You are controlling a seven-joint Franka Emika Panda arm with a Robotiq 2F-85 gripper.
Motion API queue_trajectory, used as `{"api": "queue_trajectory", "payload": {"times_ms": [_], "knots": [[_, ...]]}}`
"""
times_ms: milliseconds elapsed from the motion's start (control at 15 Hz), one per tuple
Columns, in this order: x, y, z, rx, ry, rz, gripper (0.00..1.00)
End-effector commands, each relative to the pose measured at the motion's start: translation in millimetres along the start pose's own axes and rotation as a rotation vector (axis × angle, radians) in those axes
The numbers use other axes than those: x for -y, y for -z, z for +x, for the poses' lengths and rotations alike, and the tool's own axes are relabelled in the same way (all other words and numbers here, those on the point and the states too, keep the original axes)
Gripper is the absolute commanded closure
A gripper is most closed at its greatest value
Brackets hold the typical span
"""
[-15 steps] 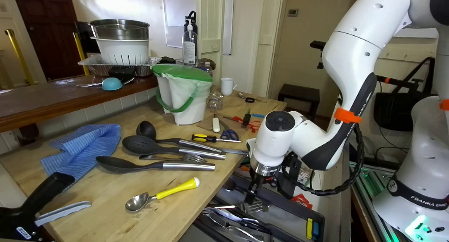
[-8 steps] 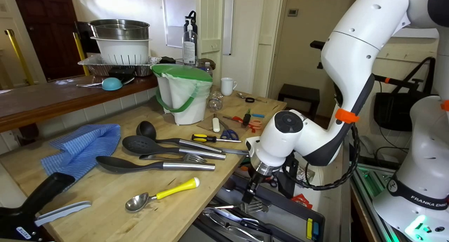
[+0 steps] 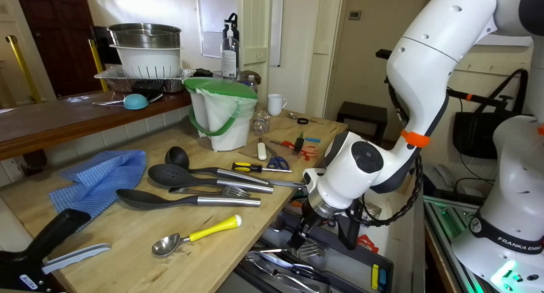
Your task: Remove a spoon from the cutlery drawer and put it on the table
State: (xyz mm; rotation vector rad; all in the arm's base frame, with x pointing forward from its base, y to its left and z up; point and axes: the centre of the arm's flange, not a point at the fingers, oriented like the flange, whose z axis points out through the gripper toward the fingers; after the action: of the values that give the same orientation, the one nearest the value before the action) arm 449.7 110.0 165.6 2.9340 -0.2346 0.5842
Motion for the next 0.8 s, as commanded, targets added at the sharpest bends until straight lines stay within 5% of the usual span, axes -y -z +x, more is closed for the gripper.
{"api": "queue_trajectory", "payload": {"times_ms": [0, 733], "knots": [[10, -39, -15, 0.000, -0.092, -0.037, 0.00], [15, -74, -26, -0.012, -0.298, -0.191, 0.00]]}}
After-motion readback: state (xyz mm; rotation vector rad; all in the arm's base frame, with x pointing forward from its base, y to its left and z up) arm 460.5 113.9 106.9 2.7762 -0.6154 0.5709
